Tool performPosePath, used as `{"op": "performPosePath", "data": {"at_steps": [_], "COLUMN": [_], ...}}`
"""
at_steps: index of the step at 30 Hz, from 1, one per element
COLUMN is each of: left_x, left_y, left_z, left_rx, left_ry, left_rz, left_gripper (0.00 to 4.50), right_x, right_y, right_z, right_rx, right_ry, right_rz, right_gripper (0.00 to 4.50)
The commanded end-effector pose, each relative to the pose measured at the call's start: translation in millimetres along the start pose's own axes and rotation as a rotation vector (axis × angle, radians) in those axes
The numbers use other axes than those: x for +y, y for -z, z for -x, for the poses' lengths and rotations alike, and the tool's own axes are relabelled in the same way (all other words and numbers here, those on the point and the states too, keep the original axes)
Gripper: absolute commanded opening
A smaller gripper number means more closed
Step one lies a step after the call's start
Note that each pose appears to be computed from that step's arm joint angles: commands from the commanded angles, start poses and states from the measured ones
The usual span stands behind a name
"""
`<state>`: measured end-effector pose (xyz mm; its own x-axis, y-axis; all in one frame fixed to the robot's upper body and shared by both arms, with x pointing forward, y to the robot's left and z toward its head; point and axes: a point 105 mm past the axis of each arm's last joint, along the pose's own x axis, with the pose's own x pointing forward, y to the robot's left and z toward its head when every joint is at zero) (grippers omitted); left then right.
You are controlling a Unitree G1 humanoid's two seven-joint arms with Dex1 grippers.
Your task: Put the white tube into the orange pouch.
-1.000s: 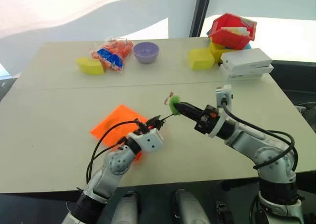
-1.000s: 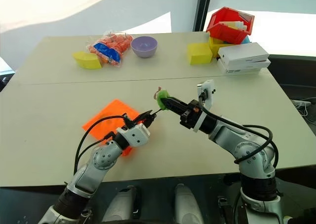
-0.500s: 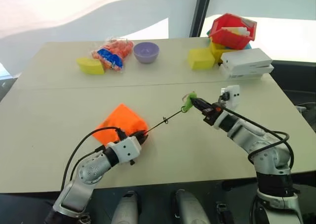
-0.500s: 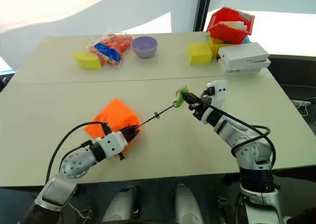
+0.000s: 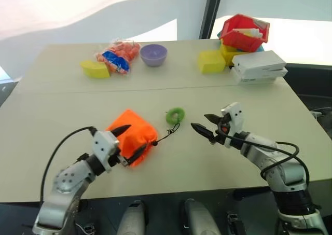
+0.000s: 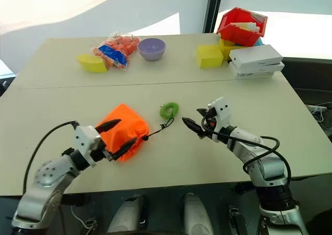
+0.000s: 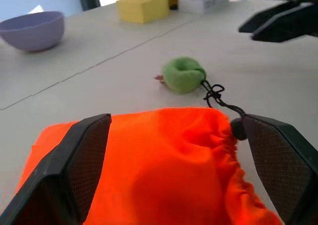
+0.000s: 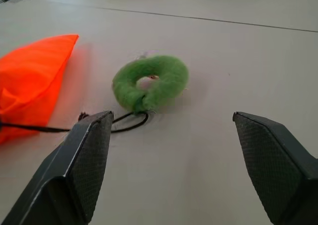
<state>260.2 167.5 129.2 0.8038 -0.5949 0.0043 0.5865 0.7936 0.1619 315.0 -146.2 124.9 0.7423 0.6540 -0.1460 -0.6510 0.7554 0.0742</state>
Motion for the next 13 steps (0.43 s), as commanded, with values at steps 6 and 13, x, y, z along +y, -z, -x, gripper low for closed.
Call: {"op": "performPosePath", "data": {"at_steps": [6, 13], "left_x": [84.1, 98.3], "left_y": [29.3, 52.7], "left_z": [58.8, 81.5], "left_rx": [0.097, 0.125], "left_ry": [-0.441, -0.580], "left_rz": [0.052, 0.083], "left_gripper": [4.50, 4.50], "right_x": [-19.0, -14.6], "right_y": [-2.3, 9.9], "right_z": [22.2, 24.4], "right_rx": [-0.069, -0.035], "right_ry": [0.010, -0.023], "right_rz": [0.018, 0.044], "right_gripper": [4.14, 4.14]}}
